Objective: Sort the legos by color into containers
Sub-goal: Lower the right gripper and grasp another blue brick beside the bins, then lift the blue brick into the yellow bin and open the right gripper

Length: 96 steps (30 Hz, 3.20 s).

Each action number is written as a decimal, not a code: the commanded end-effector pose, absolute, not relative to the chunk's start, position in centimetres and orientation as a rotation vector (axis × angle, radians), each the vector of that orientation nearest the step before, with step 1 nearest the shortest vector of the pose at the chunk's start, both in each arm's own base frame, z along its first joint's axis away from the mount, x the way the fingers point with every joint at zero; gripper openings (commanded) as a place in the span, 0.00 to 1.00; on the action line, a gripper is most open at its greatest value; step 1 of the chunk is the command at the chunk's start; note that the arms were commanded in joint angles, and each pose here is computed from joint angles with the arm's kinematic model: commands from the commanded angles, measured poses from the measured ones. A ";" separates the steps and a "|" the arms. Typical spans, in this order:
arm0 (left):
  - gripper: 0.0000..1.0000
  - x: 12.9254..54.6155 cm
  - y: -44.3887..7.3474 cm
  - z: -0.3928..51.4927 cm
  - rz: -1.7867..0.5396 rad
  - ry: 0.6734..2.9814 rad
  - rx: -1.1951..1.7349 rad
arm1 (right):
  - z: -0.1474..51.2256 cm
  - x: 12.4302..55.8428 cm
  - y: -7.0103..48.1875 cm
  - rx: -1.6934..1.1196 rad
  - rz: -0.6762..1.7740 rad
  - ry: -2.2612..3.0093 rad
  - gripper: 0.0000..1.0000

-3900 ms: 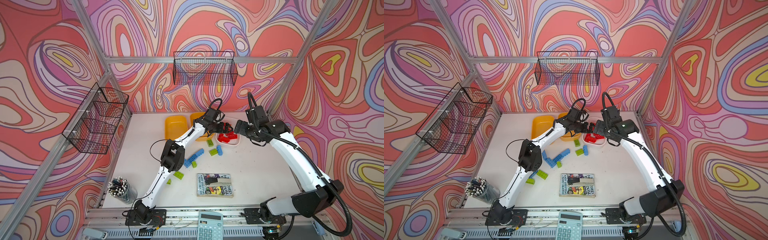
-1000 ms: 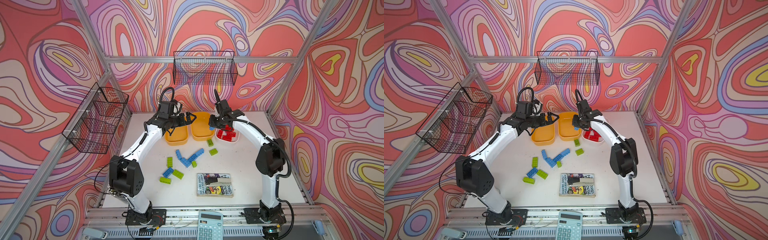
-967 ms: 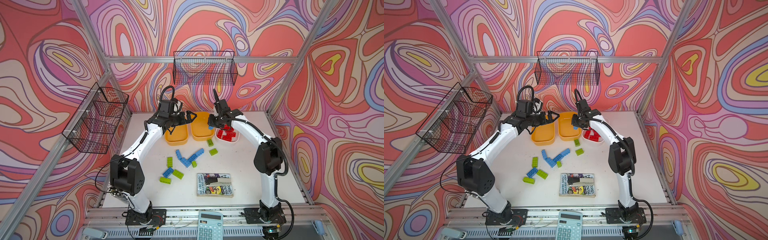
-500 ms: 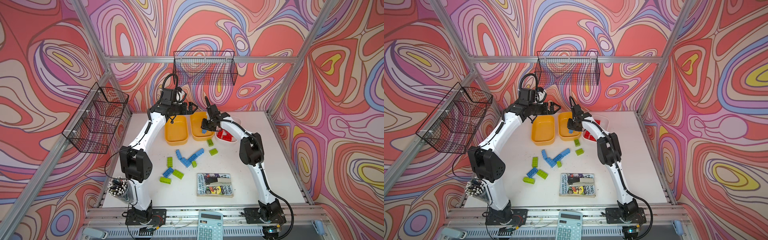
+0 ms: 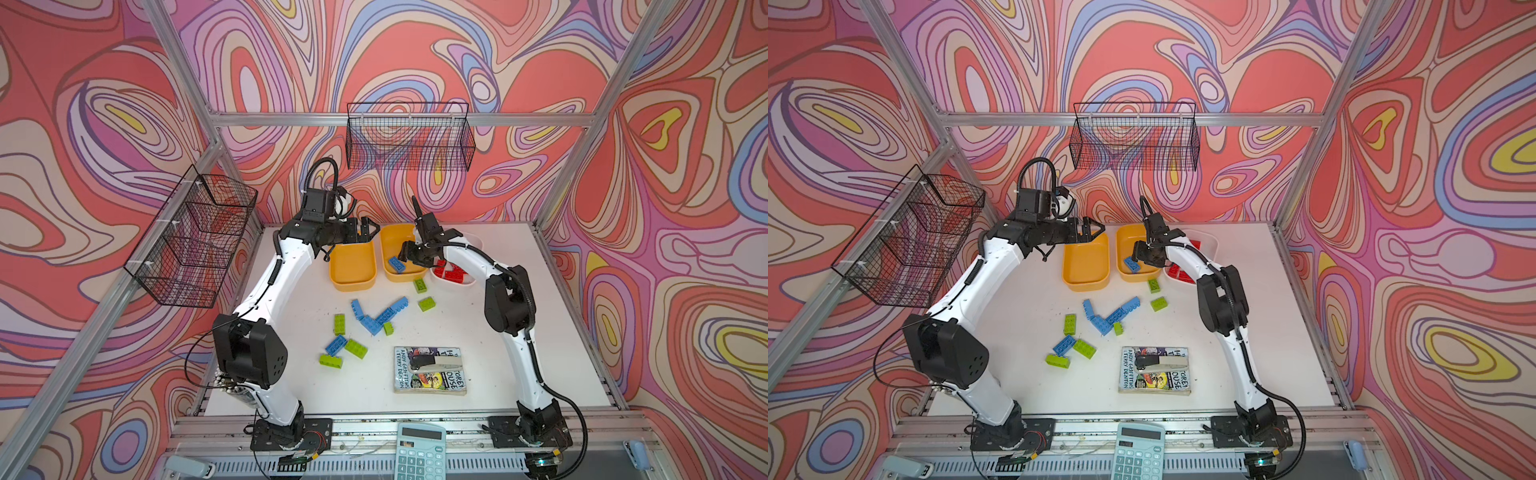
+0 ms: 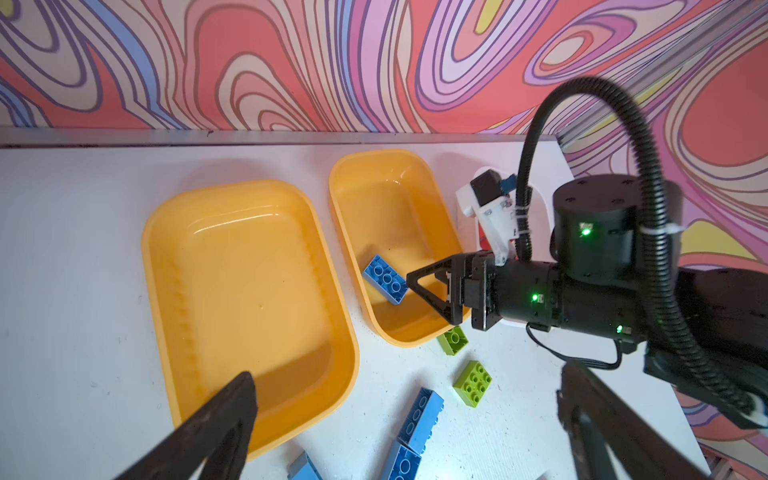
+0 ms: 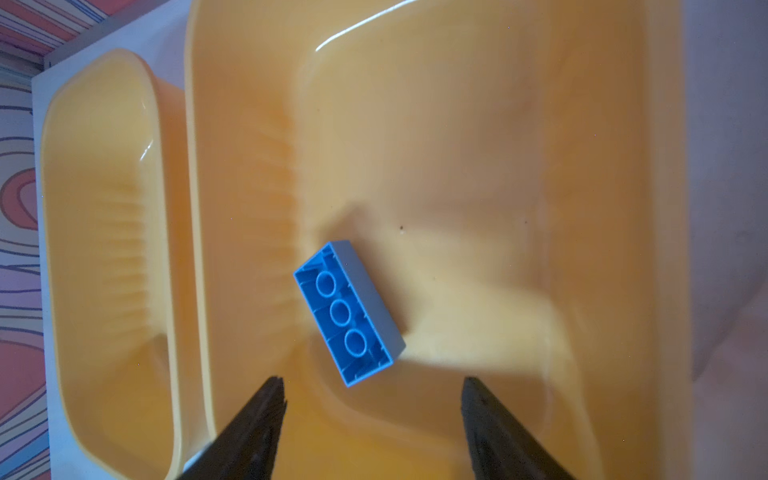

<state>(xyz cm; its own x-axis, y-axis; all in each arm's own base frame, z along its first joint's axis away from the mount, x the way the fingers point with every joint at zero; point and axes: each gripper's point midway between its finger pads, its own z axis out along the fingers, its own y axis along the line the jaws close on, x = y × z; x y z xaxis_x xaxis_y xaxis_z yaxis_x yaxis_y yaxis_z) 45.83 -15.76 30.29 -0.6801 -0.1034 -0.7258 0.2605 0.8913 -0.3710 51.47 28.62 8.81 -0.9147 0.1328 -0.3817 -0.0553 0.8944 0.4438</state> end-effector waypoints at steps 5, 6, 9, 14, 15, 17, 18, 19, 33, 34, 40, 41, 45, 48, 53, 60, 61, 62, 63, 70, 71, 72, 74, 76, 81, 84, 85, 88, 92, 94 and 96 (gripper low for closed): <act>1.00 42.0 -14.4 35.1 -0.546 2.156 0.132 | 11.2 44.7 32.0 -0.090 0.645 2.661 0.77; 1.00 41.5 -14.2 35.6 -0.543 2.146 0.134 | 11.0 43.7 32.1 -0.096 0.636 2.670 0.77; 1.00 39.7 -13.6 37.0 -0.533 2.130 0.129 | 10.1 41.2 32.1 -0.102 0.600 2.697 0.78; 1.00 36.4 -12.8 38.0 -0.549 2.126 0.108 | 8.9 37.7 32.5 -0.109 0.546 2.733 0.80; 1.00 35.7 -12.6 37.8 -0.550 2.131 0.094 | 8.7 37.2 32.4 -0.105 0.534 2.736 0.80; 1.00 34.6 -12.1 37.1 -0.547 2.140 0.062 | 8.7 36.6 32.4 -0.089 0.532 2.733 0.80; 1.00 34.1 -11.9 36.6 -0.549 2.145 0.047 | 8.8 36.3 32.4 -0.083 0.535 2.727 0.80; 1.00 33.6 -11.7 36.3 -0.553 2.145 0.034 | 8.9 36.3 32.2 -0.069 0.530 2.726 0.80; 1.00 27.3 -11.2 27.3 -0.727 2.239 -0.190 | 7.6 36.4 31.6 0.141 0.510 2.726 0.78; 1.00 27.0 -11.2 26.6 -0.732 2.248 -0.203 | 7.4 36.4 31.7 0.154 0.508 2.730 0.78; 1.00 26.4 -11.0 25.2 -0.715 2.270 -0.194 | 6.1 36.8 31.8 0.234 0.466 2.742 0.76; 1.00 26.5 -11.0 25.3 -0.711 2.271 -0.187 | 5.9 36.8 31.9 0.243 0.465 2.746 0.75; 1.00 27.1 -11.3 25.3 -0.711 2.276 -0.154 | 5.0 36.9 32.4 0.272 0.457 2.757 0.74; 1.00 27.7 -12.1 25.2 -0.740 2.282 -0.116 | 4.3 37.2 32.8 0.289 0.457 2.764 0.72; 1.00 29.4 -12.7 25.9 -0.735 2.287 -0.064 | 3.6 37.7 32.5 0.308 0.392 2.769 0.61; 1.00 33.0 -14.1 27.3 -0.753 2.274 0.003 | 2.8 37.5 32.0 0.308 0.336 2.791 0.35; 1.00 33.5 -14.3 27.5 -0.753 2.271 0.012 | 2.9 37.5 32.0 0.301 0.334 2.795 0.31; 1.00 34.0 -14.4 27.7 -0.751 2.270 0.020 | 3.0 37.4 32.0 0.290 0.335 2.799 0.28; 1.00 34.5 -14.6 28.0 -0.747 2.265 0.030 | 3.3 37.4 31.9 0.278 0.333 2.801 0.27; 1.00 37.9 -15.6 30.0 -0.730 2.229 0.111 | 7.3 36.5 31.9 0.182 0.370 2.800 0.24; 1.00 38.3 -15.7 30.2 -0.724 2.226 0.118 | 7.9 36.5 31.9 0.169 0.375 2.797 0.24; 1.00 38.8 -15.7 30.4 -0.718 2.226 0.126 | 8.7 36.5 31.9 0.151 0.381 2.791 0.23; 1.00 39.5 -16.0 30.9 -0.715 2.218 0.147 | 10.1 36.7 32.0 0.120 0.388 2.777 0.23; 1.00 40.3 -16.2 31.5 -0.712 2.209 0.155 | 11.5 37.3 32.0 0.097 0.396 2.759 0.24; 1.00 41.3 -16.8 31.1 -0.745 2.219 0.152 | 13.6 40.9 31.0 0.121 0.423 2.683 0.23; 1.00 41.2 -16.9 29.8 -0.761 2.250 0.131 | 14.0 43.7 29.8 0.160 0.455 2.643 0.23; 1.00 41.0 -16.9 29.4 -0.765 2.262 0.124 | 14.0 44.7 29.3 0.170 0.456 2.633 0.23; 1.00 40.6 -16.8 28.0 -0.770 2.300 0.100 | 13.7 47.1 28.5 0.181 0.470 2.613 0.24; 1.00 39.7 -16.5 26.6 -0.781 2.337 0.056 | 12.6 49.2 28.3 0.170 0.487 2.621 0.24; 1.00 39.3 -16.4 25.5 -0.784 2.364 0.025 | 11.8 49.9 28.2 0.163 0.492 2.629 0.25; 1.00 38.6 -16.0 24.5 -0.782 2.393 -0.014 | 11.2 50.6 28.2 0.157 0.498 2.635 0.29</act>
<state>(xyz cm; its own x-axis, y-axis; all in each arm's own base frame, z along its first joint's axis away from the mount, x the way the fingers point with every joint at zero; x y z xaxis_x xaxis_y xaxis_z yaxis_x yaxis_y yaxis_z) 39.56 -16.40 24.39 -0.8077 -0.1574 -0.5682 0.2034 0.8302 -0.5190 50.29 27.34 12.04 -0.8758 0.2301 -0.4244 0.0671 0.9286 0.3650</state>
